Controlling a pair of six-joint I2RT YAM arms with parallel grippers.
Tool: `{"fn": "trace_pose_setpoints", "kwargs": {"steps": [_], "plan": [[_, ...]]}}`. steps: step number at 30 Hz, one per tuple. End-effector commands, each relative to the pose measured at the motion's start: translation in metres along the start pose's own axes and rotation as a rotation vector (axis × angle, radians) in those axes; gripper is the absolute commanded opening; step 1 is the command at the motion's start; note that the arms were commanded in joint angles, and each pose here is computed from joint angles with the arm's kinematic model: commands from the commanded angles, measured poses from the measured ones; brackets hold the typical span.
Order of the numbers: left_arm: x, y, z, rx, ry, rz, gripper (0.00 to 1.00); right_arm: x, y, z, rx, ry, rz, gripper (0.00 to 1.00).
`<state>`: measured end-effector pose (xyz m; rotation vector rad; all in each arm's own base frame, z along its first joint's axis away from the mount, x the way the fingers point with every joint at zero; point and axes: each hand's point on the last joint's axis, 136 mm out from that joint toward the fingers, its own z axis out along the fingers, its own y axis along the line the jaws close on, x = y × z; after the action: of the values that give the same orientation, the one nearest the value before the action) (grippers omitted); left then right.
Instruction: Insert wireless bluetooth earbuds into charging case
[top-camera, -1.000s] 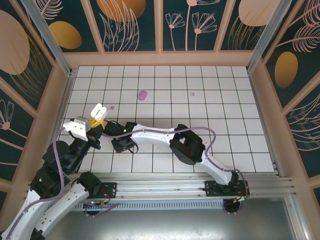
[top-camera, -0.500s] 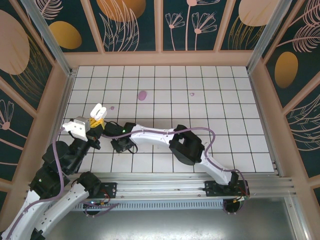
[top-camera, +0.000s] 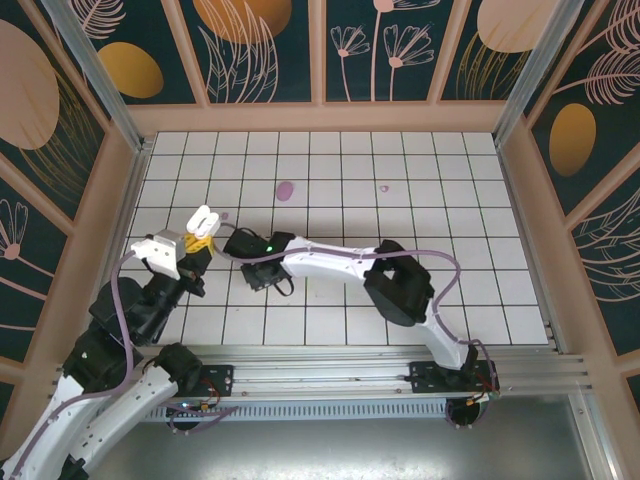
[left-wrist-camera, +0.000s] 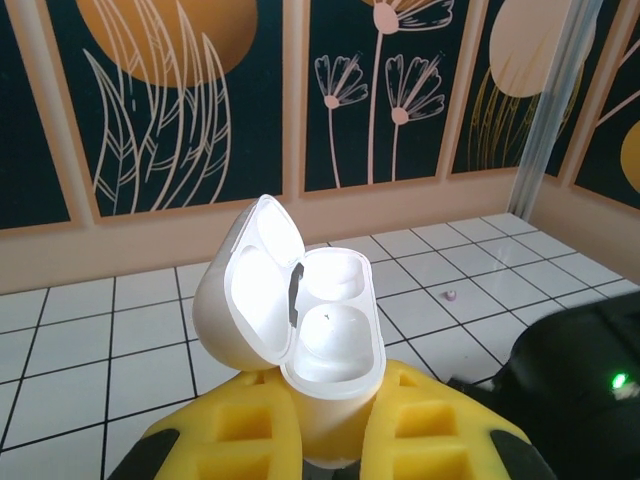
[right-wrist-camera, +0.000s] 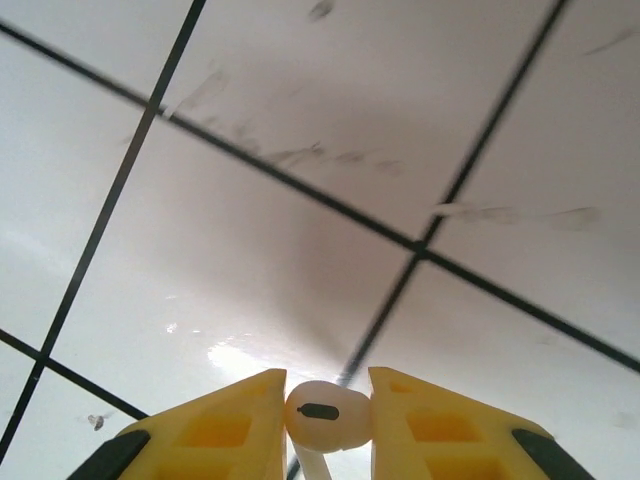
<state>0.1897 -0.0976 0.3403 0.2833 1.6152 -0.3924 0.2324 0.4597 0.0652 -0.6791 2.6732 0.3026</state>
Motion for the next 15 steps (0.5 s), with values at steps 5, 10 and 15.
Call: {"fn": "trace_pose_setpoints", "kwargs": {"steps": [5, 10, 15], "plan": [[0.005, -0.025, 0.024, 0.115, 0.006, -0.058, 0.0, -0.031, -0.065, -0.048, 0.075, -0.145, 0.087, 0.24], [0.022, -0.037, 0.039, 0.164, 0.027, -0.099, 0.0, -0.032, -0.116, -0.071, 0.117, -0.193, 0.16, 0.24], [0.036, -0.048, 0.052, 0.218, 0.041, -0.103, 0.0, -0.031, -0.155, -0.091, 0.143, -0.228, 0.22, 0.24]]}}
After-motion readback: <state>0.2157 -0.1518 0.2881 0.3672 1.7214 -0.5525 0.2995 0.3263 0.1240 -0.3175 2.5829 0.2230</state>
